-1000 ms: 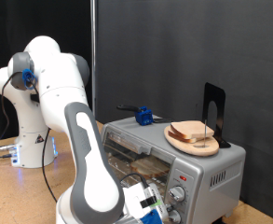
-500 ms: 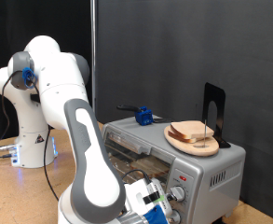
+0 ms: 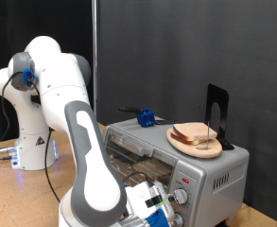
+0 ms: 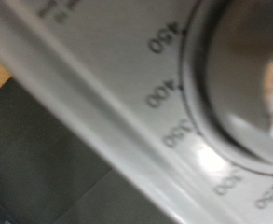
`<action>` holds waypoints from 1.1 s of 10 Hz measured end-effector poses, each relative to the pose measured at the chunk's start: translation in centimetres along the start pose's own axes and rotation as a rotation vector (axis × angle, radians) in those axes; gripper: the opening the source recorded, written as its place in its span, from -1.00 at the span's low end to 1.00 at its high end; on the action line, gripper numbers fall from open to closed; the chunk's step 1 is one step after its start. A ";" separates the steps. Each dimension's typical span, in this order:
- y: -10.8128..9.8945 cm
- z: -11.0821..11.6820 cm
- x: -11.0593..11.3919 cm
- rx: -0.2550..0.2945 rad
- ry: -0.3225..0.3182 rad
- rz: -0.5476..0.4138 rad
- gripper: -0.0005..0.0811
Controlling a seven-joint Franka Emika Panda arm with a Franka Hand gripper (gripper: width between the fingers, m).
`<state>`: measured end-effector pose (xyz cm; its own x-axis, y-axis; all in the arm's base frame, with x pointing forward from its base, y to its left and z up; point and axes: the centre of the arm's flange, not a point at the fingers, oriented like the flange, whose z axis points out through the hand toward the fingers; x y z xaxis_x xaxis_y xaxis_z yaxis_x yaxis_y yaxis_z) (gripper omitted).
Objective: Make a piece of toast with the oven
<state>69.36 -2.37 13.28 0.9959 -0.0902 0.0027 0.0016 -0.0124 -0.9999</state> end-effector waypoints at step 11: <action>0.4 -0.6 0.4 0.010 0.077 0.095 0.99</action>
<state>69.71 -3.01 12.87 0.9817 -0.1672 -0.0911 -0.0908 0.0094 -0.9958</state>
